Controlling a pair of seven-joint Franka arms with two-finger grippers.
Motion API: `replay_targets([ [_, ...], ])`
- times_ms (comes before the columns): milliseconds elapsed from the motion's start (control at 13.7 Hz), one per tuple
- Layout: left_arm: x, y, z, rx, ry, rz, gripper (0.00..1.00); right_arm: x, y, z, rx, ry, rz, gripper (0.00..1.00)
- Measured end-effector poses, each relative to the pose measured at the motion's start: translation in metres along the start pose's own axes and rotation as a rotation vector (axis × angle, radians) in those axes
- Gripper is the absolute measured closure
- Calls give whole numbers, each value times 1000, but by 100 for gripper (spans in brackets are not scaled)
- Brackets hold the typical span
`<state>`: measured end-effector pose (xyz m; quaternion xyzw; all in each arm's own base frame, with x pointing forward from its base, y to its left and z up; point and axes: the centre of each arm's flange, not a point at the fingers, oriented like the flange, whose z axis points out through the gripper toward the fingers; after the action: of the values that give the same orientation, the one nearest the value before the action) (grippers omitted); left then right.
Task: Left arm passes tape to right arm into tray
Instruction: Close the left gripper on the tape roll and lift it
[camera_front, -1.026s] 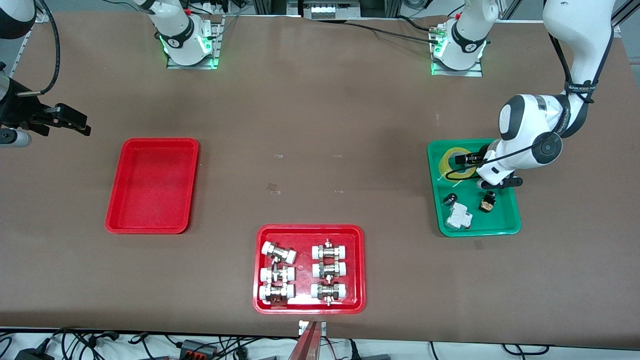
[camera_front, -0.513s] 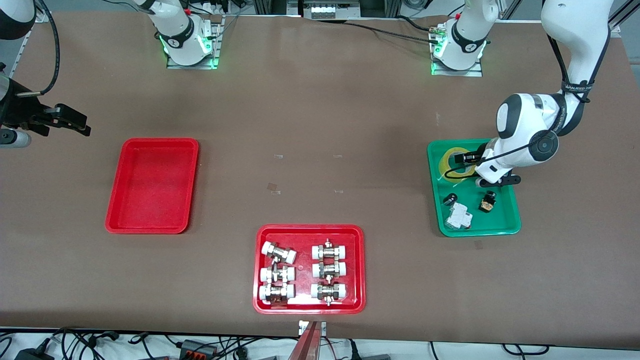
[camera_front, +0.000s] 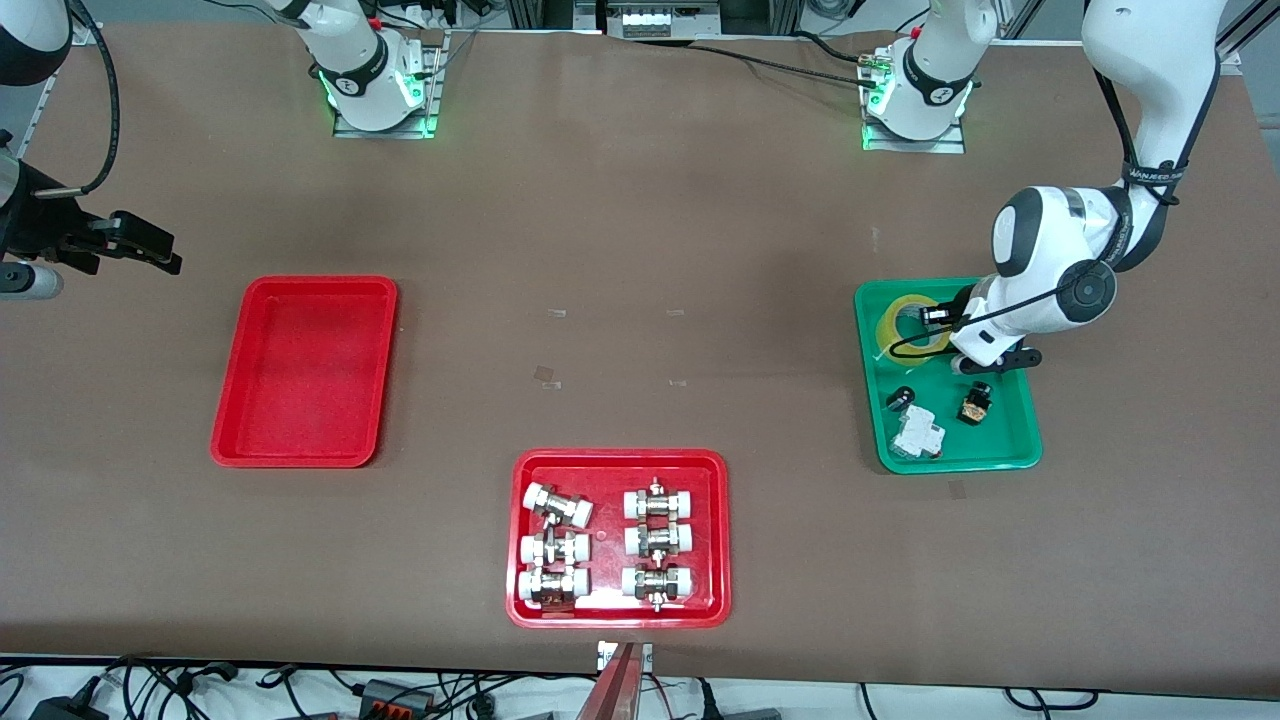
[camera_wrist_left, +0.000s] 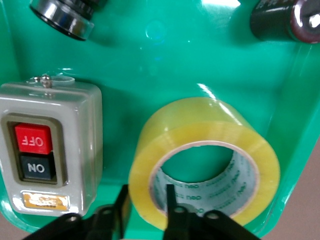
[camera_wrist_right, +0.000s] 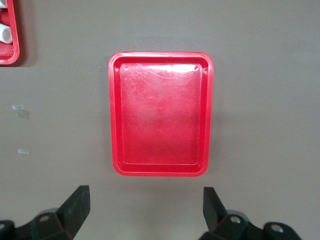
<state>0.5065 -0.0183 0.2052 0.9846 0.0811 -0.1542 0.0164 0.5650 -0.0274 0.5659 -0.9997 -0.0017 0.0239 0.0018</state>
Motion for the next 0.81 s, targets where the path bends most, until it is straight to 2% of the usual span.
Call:
replay_targets([
  [73,0,1,0,0,0,3,79,0,0,0,0,0,0,0],
  [440,-1,3,-5,3,-18,26,79,0,0,0,0,0,0,0],
  [806,2,20,-61,16,-79,96,79,0,0,0,0,1,0,0],
])
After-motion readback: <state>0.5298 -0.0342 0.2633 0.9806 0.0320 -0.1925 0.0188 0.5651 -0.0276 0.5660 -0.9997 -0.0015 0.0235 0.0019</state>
